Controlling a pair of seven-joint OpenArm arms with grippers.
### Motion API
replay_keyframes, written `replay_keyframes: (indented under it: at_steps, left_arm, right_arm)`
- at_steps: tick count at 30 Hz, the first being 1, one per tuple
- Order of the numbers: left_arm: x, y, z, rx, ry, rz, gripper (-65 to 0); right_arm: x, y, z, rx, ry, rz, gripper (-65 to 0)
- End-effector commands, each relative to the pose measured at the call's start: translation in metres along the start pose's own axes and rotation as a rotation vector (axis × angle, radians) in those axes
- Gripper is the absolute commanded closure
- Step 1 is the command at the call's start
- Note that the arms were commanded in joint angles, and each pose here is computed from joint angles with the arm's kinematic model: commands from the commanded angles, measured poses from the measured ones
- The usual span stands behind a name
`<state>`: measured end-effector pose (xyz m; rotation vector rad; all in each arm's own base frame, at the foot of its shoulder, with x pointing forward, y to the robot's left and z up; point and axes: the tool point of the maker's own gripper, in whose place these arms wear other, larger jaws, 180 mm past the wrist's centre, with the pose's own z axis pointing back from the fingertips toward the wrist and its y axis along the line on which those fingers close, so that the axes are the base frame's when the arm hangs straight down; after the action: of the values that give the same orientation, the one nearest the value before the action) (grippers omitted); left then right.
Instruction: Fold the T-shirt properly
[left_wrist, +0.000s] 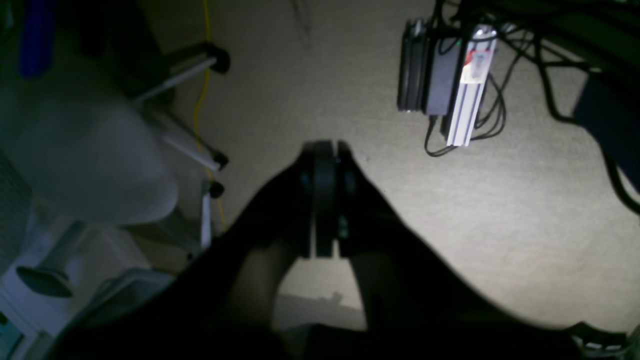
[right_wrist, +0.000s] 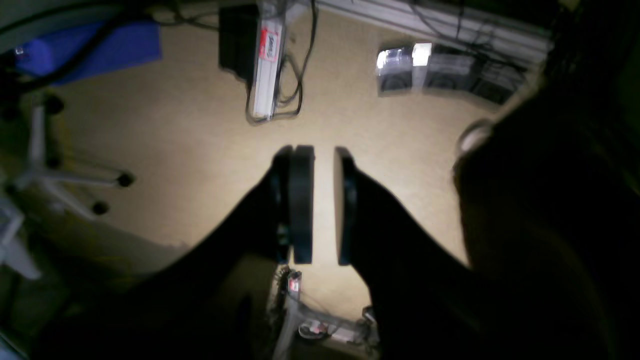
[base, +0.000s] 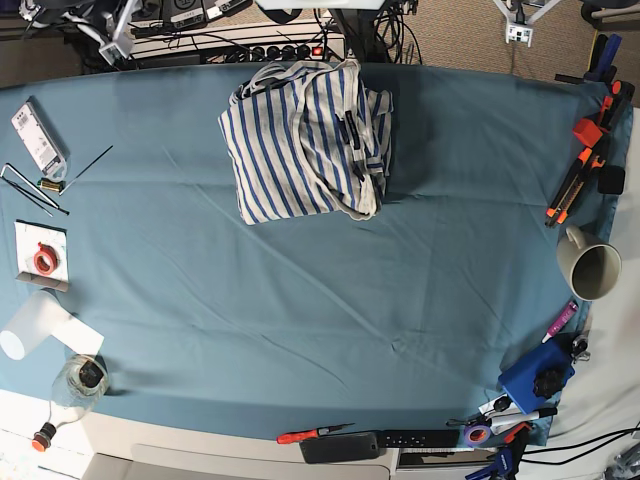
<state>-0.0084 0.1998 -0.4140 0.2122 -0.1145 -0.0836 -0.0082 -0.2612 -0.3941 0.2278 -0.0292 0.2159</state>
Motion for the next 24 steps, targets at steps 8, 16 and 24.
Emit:
replay_keyframes:
  at_steps: [8,16,24]
  left_arm:
    - [-0.023,-0.007,-0.038,-0.023,0.085,0.016,0.0]
    - [-0.041,-0.015,-0.076,-0.044,0.165,0.029,0.0]
    - [-0.039,-0.022,-0.105,-0.061,0.150,0.044,0.0]
  right_arm:
    - [-0.028,-0.033,-0.032,0.015,0.072,-0.156,-8.1]
    - [-0.037,-0.044,-0.068,0.092,0.100,-0.321,-8.1]
    - [-0.041,-0.034,-0.117,0.062,0.199,-0.165,-8.1]
